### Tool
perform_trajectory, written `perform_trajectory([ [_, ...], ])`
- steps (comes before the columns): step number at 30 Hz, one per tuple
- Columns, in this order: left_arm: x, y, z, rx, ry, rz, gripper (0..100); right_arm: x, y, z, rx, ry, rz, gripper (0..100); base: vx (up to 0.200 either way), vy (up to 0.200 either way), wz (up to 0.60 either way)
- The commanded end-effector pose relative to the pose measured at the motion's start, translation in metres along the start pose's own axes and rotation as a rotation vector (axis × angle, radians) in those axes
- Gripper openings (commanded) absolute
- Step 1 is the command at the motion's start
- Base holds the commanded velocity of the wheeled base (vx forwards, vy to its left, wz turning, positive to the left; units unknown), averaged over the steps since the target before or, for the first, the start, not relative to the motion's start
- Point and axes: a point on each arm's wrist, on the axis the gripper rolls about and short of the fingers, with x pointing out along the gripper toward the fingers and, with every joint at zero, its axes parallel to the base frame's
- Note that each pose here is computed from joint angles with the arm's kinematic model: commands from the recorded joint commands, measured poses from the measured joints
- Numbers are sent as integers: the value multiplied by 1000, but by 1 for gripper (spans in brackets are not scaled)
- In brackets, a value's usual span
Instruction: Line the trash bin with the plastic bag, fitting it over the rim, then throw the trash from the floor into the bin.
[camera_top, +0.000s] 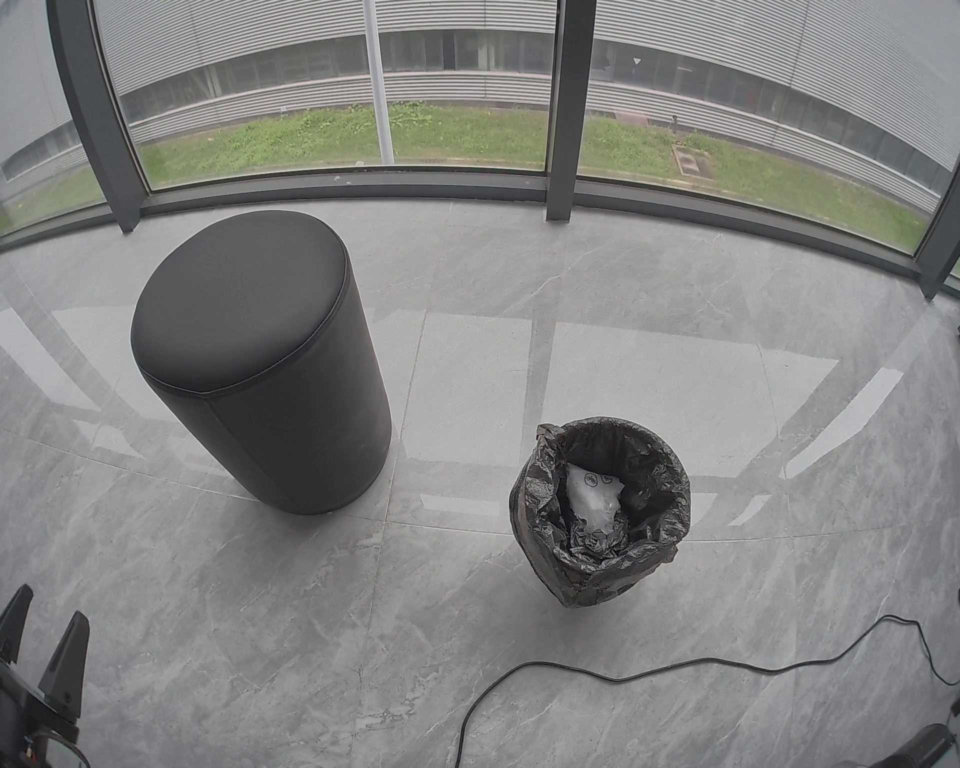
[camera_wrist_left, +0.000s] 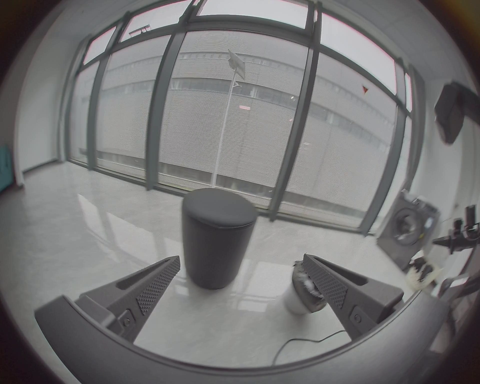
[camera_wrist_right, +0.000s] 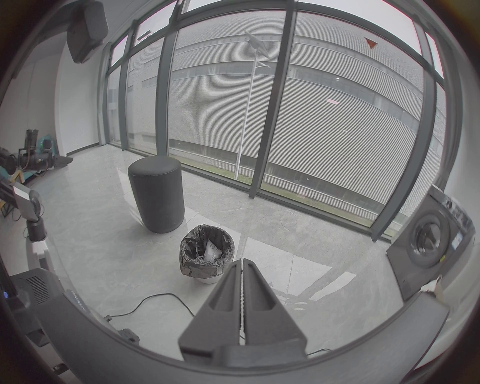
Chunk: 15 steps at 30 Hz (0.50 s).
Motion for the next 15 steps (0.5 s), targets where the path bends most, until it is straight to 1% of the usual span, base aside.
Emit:
perform_trajectory([
  [1, -33, 11, -47, 194, 16, 341, 100, 13, 19, -81, 125, -111, -87, 0, 0, 0, 0],
  [2, -33, 11, -48, 201, 59, 343, 100, 13, 19, -81, 128, -110, -89, 0, 0, 0, 0],
  [3, -33, 11, -48, 203, 67, 344, 100, 13, 19, -81, 128, -110, -89, 0, 0, 0, 0],
  [4, -31, 11, -47, 201, 161, 328, 100, 13, 19, -81, 128, -110, -82, 0, 0, 0, 0],
  [5, -30, 11, -47, 201, 189, 311, 100, 13, 19, -81, 128, -111, -79, 0, 0, 0, 0],
  [6, -29, 11, -46, 199, 208, 271, 100, 13, 19, -81, 128, -108, -77, 0, 0, 0, 0],
  [7, -29, 11, -46, 199, 208, 271, 100, 13, 19, -81, 128, -108, -77, 0, 0, 0, 0],
  [8, -27, 11, -46, 195, 212, 193, 100, 13, 19, -81, 128, -110, -81, 0, 0, 0, 0],
  [10, -26, 11, -50, 151, 212, 173, 100, 13, 19, -81, 128, -109, -87, 0, 0, 0, 0],
  [12, -25, 11, -51, 125, 184, 167, 100, 13, 19, -81, 128, -109, -88, 0, 0, 0, 0],
  [15, -23, 11, -50, 123, 139, 168, 100, 13, 19, -81, 130, -111, -95, 0, 0, 0, 0],
])
